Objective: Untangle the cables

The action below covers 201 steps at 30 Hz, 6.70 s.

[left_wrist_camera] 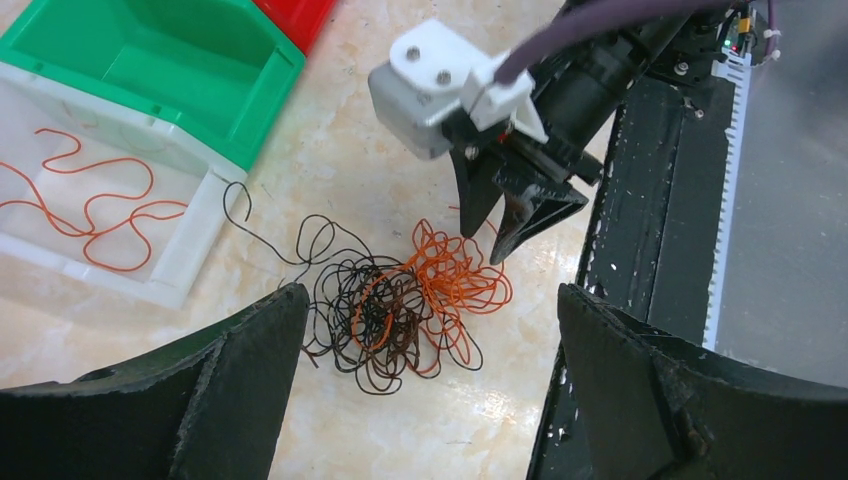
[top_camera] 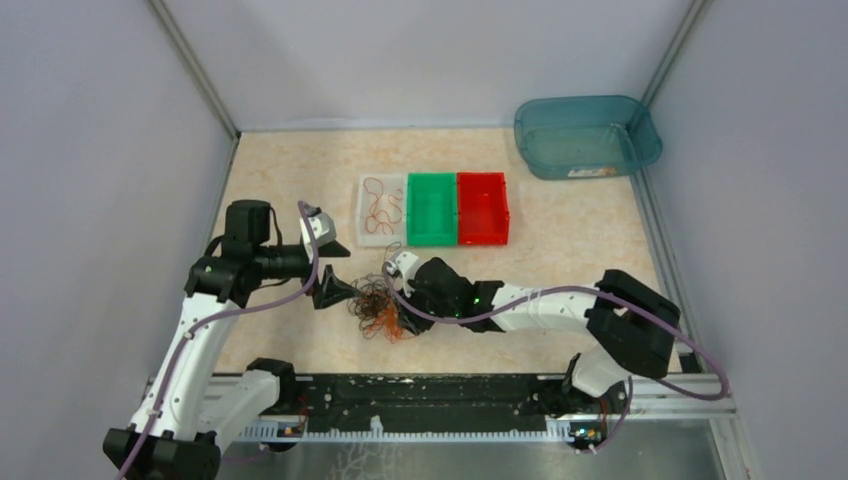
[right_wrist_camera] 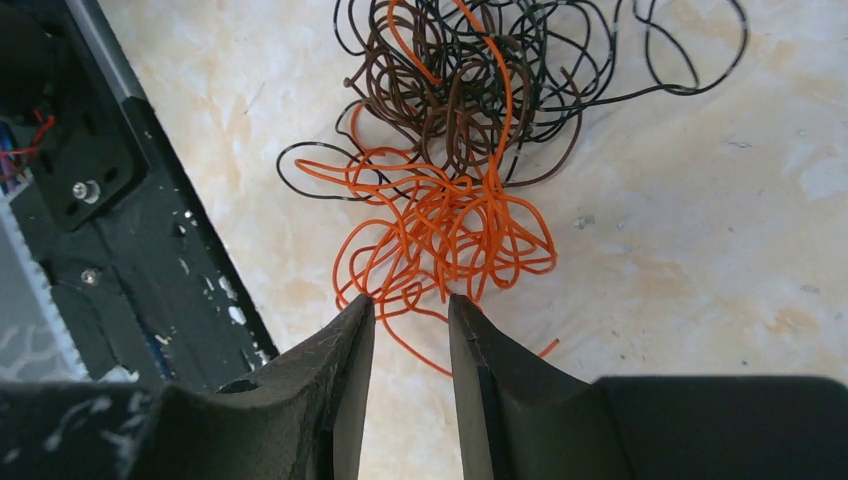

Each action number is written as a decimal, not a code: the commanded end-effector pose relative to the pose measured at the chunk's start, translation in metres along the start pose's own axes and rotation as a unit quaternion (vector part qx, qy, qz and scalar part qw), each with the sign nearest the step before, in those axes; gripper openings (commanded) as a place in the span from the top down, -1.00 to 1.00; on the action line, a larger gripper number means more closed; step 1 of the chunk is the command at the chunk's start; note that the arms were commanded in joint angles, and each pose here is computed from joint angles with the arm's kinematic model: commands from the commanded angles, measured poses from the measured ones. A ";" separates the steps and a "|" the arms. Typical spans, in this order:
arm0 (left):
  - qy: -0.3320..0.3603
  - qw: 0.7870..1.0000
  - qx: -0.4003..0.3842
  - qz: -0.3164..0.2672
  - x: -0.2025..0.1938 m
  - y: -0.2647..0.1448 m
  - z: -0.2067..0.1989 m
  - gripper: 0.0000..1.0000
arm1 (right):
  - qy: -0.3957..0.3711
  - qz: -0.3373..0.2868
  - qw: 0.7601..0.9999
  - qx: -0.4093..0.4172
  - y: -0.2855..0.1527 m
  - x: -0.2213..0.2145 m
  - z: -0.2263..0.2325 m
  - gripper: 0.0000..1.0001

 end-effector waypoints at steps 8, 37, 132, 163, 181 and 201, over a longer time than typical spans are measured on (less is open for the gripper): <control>0.029 1.000 0.010 0.000 0.009 -0.005 0.003 -0.99 | -0.035 -0.025 0.999 0.018 0.037 0.008 0.012 0.47; 0.046 0.998 -0.032 -0.010 0.008 -0.006 -0.012 -0.86 | -0.013 -0.203 0.970 0.133 -0.103 0.112 0.083 1.00; 0.209 0.958 0.102 -0.168 0.178 -0.076 -0.005 1.00 | -0.077 -0.325 0.903 0.271 -0.085 0.199 0.154 -0.25; 0.414 0.769 0.413 -0.258 0.331 -0.196 0.029 1.00 | 0.063 -0.201 0.966 0.150 0.030 0.063 0.063 0.48; 0.533 0.537 0.580 -0.301 0.424 -0.287 0.021 1.00 | 0.101 -0.177 0.976 0.078 0.028 -0.008 0.013 0.27; 0.544 0.513 0.588 -0.310 0.433 -0.293 0.019 1.00 | 0.107 -0.258 0.957 0.076 -0.037 0.023 0.017 0.00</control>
Point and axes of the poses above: each gripper's point midway between its finger pads, its own y axis out along the fingers, its own z axis along the line the jaws close on, x = y × z, the point moved 3 cm from there along -y, back along the fingers, and after that the axes turned 8 degrees about y, right-handed, at the moved point
